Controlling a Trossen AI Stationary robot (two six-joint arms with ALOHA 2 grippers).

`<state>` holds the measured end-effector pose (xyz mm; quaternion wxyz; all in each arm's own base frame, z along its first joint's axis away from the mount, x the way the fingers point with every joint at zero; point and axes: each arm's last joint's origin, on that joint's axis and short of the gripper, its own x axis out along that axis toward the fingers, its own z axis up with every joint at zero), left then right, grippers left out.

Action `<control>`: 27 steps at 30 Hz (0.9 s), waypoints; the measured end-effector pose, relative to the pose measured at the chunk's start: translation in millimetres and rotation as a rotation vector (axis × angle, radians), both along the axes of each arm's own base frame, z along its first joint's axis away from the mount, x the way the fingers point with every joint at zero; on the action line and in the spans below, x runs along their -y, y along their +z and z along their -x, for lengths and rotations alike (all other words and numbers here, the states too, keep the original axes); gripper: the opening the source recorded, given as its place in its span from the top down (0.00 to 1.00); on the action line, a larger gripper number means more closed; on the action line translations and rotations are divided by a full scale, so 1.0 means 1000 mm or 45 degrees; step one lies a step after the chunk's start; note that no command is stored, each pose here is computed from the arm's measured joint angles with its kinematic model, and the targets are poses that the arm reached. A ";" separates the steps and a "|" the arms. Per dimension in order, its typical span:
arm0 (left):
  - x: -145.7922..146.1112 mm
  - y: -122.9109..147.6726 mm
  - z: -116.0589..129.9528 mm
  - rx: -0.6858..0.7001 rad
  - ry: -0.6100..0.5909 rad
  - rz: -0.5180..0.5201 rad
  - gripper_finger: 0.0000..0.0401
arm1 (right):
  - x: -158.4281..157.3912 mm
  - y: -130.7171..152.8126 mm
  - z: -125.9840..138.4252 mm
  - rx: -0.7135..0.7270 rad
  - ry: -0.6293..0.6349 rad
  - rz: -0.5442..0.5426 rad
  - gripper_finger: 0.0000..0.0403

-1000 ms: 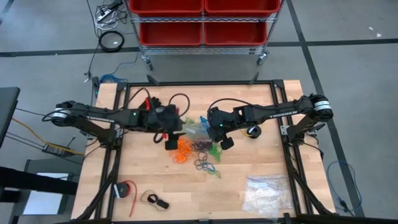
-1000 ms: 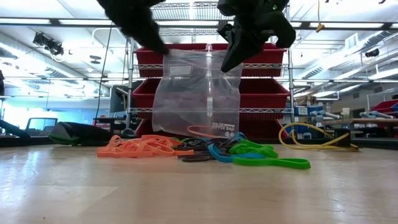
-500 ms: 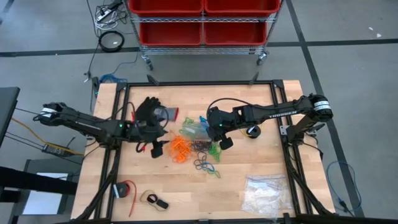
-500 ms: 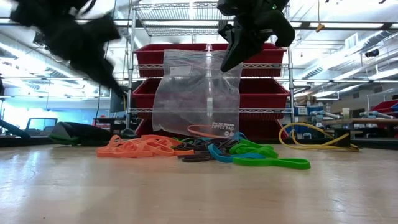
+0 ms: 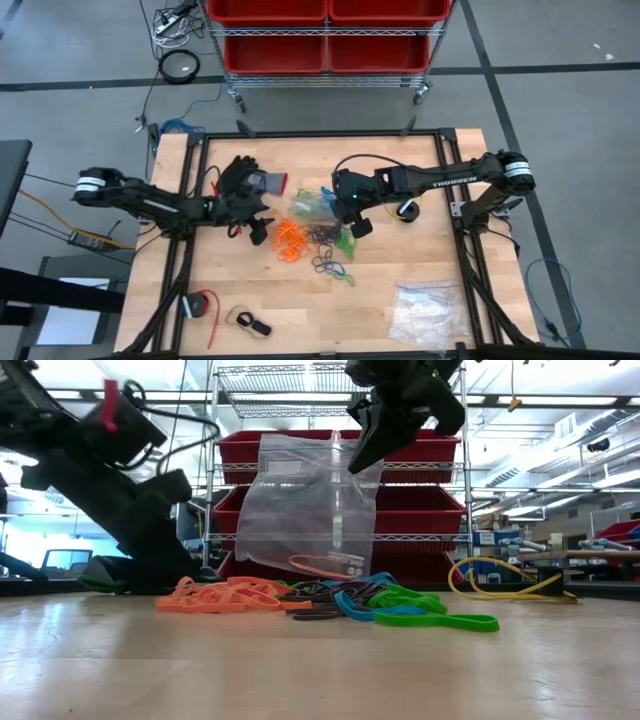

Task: Sort rubber bands
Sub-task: Put the orange rubber band into the transparent zip bag

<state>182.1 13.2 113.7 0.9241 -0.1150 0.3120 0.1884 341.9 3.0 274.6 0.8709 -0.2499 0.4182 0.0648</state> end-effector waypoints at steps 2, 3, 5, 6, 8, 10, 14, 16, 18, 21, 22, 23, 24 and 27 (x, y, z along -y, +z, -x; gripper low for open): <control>-0.004 -0.005 -0.003 -0.014 -0.005 0.010 0.46 | 0.000 0.001 -0.001 0.016 0.000 -0.006 1.00; -0.007 -0.008 -0.003 -0.036 -0.007 0.014 0.46 | 0.000 0.001 -0.001 0.016 0.001 -0.007 1.00; -0.011 -0.013 -0.006 -0.039 -0.010 0.029 0.46 | 0.000 0.001 -0.001 0.022 0.002 -0.010 1.00; -0.013 -0.015 -0.007 -0.032 -0.008 0.038 0.46 | 0.000 0.001 -0.001 0.020 0.003 -0.010 1.00; -0.016 -0.018 -0.010 -0.014 0.001 0.047 0.47 | 0.000 0.001 -0.001 0.021 0.002 -0.010 1.00; -0.020 -0.021 -0.012 -0.012 0.016 0.053 0.51 | 0.000 0.001 -0.001 0.024 -0.005 -0.016 1.00; -0.026 -0.025 -0.014 -0.016 0.017 0.038 0.68 | 0.000 0.001 -0.001 0.024 -0.005 -0.016 1.00; -0.027 -0.024 -0.015 -0.015 -0.017 0.045 0.82 | 0.000 0.001 -0.001 0.023 -0.005 -0.015 1.00; -0.026 -0.024 -0.015 -0.011 -0.062 0.070 0.95 | 0.000 0.001 -0.001 0.023 -0.004 -0.015 1.00; -0.026 -0.022 -0.018 0.007 -0.119 0.120 0.98 | 0.000 0.001 -0.001 0.023 -0.005 -0.015 1.00; -0.026 -0.021 -0.019 0.016 -0.130 0.131 0.99 | 0.000 0.001 -0.001 0.023 -0.005 -0.015 1.00; -0.026 -0.020 -0.020 0.019 -0.135 0.141 0.99 | 0.000 0.001 -0.001 0.022 -0.005 -0.016 1.00; -0.025 -0.018 -0.022 0.027 -0.145 0.158 0.99 | 0.000 0.001 -0.001 0.023 -0.005 -0.016 1.00; -0.024 -0.004 -0.027 0.111 -0.204 0.183 0.99 | 0.000 0.001 -0.001 0.023 -0.006 -0.016 1.00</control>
